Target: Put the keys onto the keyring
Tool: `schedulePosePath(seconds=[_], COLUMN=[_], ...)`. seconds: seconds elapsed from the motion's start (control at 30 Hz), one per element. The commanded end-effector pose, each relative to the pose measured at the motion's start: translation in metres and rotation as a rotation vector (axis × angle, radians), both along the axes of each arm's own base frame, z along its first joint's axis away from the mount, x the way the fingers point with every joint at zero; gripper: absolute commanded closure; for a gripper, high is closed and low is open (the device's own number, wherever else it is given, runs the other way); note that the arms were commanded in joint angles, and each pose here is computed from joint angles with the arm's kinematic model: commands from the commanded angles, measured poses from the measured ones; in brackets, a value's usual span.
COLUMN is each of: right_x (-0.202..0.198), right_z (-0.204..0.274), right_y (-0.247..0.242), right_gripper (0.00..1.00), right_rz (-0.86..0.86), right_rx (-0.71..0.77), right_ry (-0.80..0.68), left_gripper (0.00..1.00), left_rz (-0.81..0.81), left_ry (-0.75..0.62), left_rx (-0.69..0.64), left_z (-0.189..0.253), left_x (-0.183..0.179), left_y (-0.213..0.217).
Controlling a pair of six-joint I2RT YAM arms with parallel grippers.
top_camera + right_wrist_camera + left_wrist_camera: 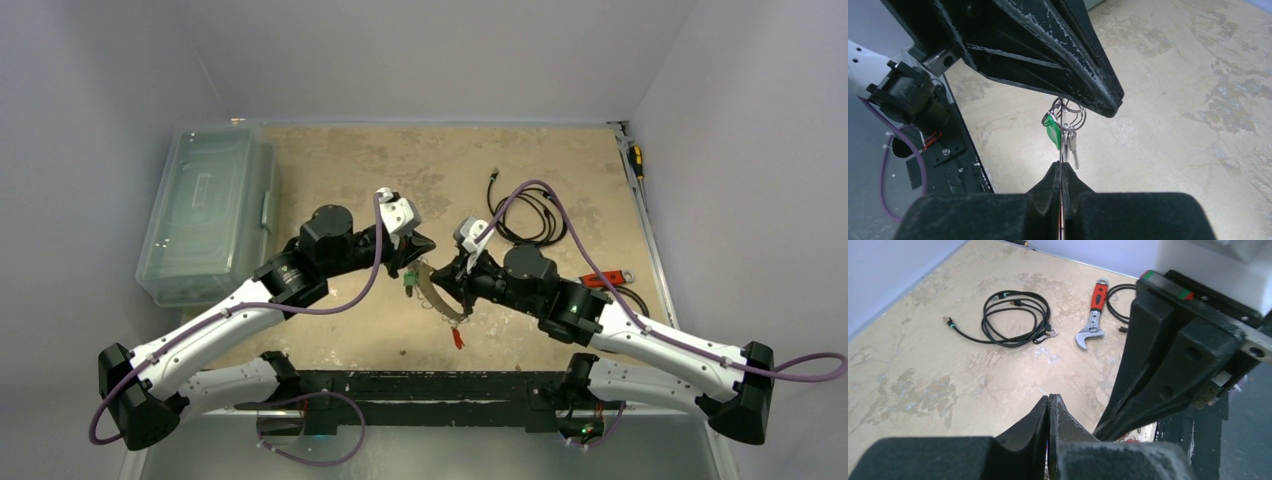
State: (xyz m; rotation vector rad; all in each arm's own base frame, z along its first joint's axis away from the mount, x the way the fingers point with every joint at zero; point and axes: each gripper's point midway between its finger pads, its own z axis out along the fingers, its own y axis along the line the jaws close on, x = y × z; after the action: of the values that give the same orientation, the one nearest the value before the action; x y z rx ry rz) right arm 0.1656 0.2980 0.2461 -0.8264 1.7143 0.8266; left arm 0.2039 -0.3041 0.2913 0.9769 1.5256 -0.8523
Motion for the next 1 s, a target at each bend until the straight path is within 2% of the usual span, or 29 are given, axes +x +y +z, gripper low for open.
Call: schedulePosePath(seconds=[0.0,0.1,0.23,0.27,0.43,0.47,0.57,0.7,0.8,0.87,0.97], right_x=[-0.005,-0.009,-0.009,-0.008,0.000,0.002,0.015,0.034,0.051,0.058,0.068], right_z=[0.051,0.051,0.047,0.045,0.029,0.027,0.012,-0.007,-0.030,-0.051,-0.070], right_y=[0.009,0.009,0.007,0.006,0.005,0.006,0.002,-0.002,-0.005,-0.011,-0.021], right_gripper=[0.86,0.79,0.93,0.93,0.78,0.76,0.58,0.40,0.36,0.36,0.36], right_rz=[0.027,0.049,0.041,0.034,-0.010,-0.016,-0.110,-0.202,-0.231,-0.260,-0.329], right_rx=[0.162,0.189,0.189,0.182,0.133,0.127,0.104,0.064,0.058,0.011,-0.051], right_ry=[-0.047,-0.052,-0.052,-0.049,-0.027,-0.020,0.012,0.049,0.174,0.262,0.323], left_gripper=[1.00,1.00,1.00,1.00,1.00,0.98,0.73,0.50,0.28,0.26,0.27], left_rz=[0.068,0.058,0.064,0.075,0.144,0.165,0.301,0.619,0.761,0.767,0.770], left_ry=[-0.020,-0.026,-0.025,-0.027,-0.013,-0.014,-0.007,0.068,0.145,0.207,0.324], left_rx=[-0.057,-0.102,-0.108,-0.102,-0.039,-0.034,-0.017,0.022,0.067,0.133,0.258], left_z=[0.015,0.025,0.027,0.026,0.013,0.012,0.007,-0.012,-0.029,-0.045,-0.080], left_x=[0.008,0.005,0.005,0.007,0.019,0.022,0.040,0.074,0.083,0.082,0.076], left_y=[0.005,0.004,0.005,0.006,0.012,0.014,0.028,0.063,0.079,0.078,0.074])
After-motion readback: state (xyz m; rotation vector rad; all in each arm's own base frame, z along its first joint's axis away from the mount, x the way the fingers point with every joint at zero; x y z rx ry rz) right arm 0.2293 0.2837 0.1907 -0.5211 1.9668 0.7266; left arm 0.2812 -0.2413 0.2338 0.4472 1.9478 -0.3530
